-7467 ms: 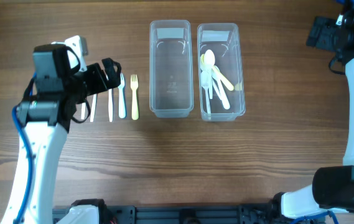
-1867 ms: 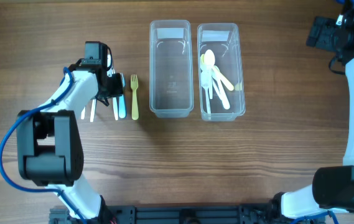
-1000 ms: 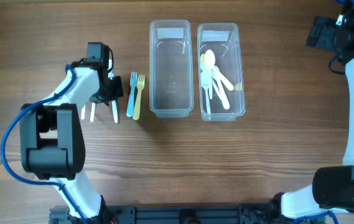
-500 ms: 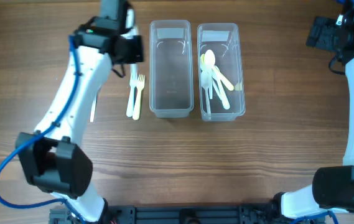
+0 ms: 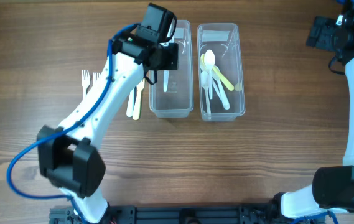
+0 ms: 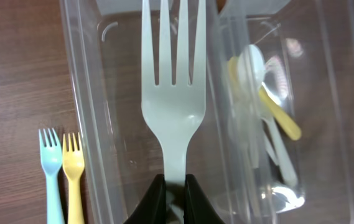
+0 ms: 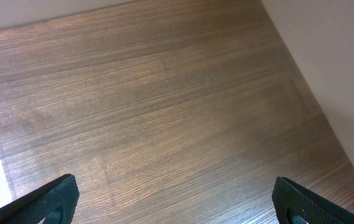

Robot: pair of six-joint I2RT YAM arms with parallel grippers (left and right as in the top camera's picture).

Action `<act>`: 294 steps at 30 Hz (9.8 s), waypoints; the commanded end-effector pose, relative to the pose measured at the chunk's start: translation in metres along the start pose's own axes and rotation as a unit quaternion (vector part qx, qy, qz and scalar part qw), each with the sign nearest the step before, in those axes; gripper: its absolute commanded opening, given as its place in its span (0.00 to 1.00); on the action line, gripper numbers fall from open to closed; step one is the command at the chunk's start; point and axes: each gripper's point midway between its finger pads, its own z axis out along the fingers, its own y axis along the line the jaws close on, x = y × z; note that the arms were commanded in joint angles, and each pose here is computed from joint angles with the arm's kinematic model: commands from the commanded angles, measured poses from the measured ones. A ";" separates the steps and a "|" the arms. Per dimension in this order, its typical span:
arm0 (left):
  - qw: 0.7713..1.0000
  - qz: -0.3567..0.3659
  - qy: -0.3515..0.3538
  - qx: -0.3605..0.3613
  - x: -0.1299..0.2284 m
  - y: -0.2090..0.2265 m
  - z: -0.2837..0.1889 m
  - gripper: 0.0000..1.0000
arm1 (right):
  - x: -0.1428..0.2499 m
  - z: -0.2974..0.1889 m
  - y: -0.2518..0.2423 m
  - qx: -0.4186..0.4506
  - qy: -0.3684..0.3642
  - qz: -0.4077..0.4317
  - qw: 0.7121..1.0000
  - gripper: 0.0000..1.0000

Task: Pack container
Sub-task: 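Carry the white fork into the left container and open the left gripper, then move the left gripper back and grasp the light blue fork, then place the light blue fork into the left container and release, then return the left gripper to the yellow fork and grasp it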

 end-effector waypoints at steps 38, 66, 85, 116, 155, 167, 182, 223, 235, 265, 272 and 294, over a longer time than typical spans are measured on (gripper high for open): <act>0.976 -0.121 0.034 -0.177 0.013 0.149 -0.049 0.20 | -0.003 0.000 -0.002 0.008 -0.004 0.006 1.000 1.00; 0.990 -0.036 0.089 -0.105 0.078 0.153 0.039 0.17 | -0.003 0.000 -0.002 0.008 -0.004 0.006 1.000 1.00; 0.984 -0.043 0.148 -0.088 0.106 0.154 0.082 0.21 | -0.003 0.000 -0.002 0.008 -0.004 0.006 1.000 1.00; 0.987 -0.030 0.136 -0.075 0.101 0.141 0.093 0.25 | -0.003 0.000 -0.002 0.008 -0.004 0.006 1.000 1.00; 0.982 -0.030 0.127 -0.139 0.081 0.160 0.072 0.04 | -0.003 0.000 -0.002 0.008 -0.004 0.006 1.000 1.00; 0.995 -0.080 -0.026 -0.048 -0.017 0.094 -0.037 0.04 | -0.003 0.000 -0.002 0.008 -0.004 0.006 1.000 1.00; 0.999 -0.023 -0.020 0.021 -0.003 -0.004 -0.025 0.04 | -0.003 0.000 -0.002 0.008 -0.004 0.006 1.000 1.00; 0.993 -0.095 -0.063 -0.025 -0.036 0.034 -0.068 0.31 | -0.003 0.000 -0.002 0.008 -0.004 0.006 1.000 1.00; 0.969 -0.203 0.054 -0.126 0.031 0.128 -0.061 0.20 | -0.003 0.000 -0.002 0.008 -0.004 0.006 1.000 1.00; 0.975 -0.164 0.134 -0.061 0.139 0.129 0.052 0.55 | -0.003 0.000 -0.002 0.008 -0.004 0.006 1.000 1.00; 0.983 -0.125 0.127 -0.046 0.144 0.128 0.062 0.56 | -0.003 0.000 -0.002 0.008 -0.004 0.006 1.000 1.00; 0.985 -0.104 0.132 -0.033 0.149 0.131 0.103 0.71 | -0.003 0.000 -0.002 0.008 -0.004 0.006 1.000 1.00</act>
